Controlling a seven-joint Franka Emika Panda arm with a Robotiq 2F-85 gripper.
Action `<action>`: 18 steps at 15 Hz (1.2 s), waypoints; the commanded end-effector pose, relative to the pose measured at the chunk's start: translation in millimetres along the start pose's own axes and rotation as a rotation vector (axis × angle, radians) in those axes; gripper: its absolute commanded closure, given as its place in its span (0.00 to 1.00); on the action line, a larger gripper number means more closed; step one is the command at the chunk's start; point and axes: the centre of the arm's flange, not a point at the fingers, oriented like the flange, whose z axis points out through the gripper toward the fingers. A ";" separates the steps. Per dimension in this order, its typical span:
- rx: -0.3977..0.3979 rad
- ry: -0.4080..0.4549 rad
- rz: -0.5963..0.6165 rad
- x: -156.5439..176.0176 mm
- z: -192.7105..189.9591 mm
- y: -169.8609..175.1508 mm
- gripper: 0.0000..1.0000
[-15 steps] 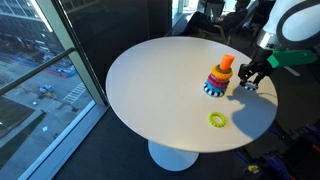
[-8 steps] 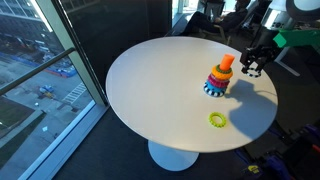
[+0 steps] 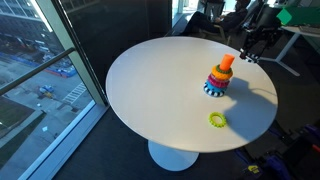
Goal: Put the black and white ring through the pole
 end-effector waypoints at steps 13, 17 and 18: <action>0.012 0.041 0.003 29.1 -33.3 -56.0 0.59; 0.003 0.019 0.011 37.3 -17.9 -57.1 0.59; 0.007 0.015 0.009 39.2 -15.0 -57.9 0.59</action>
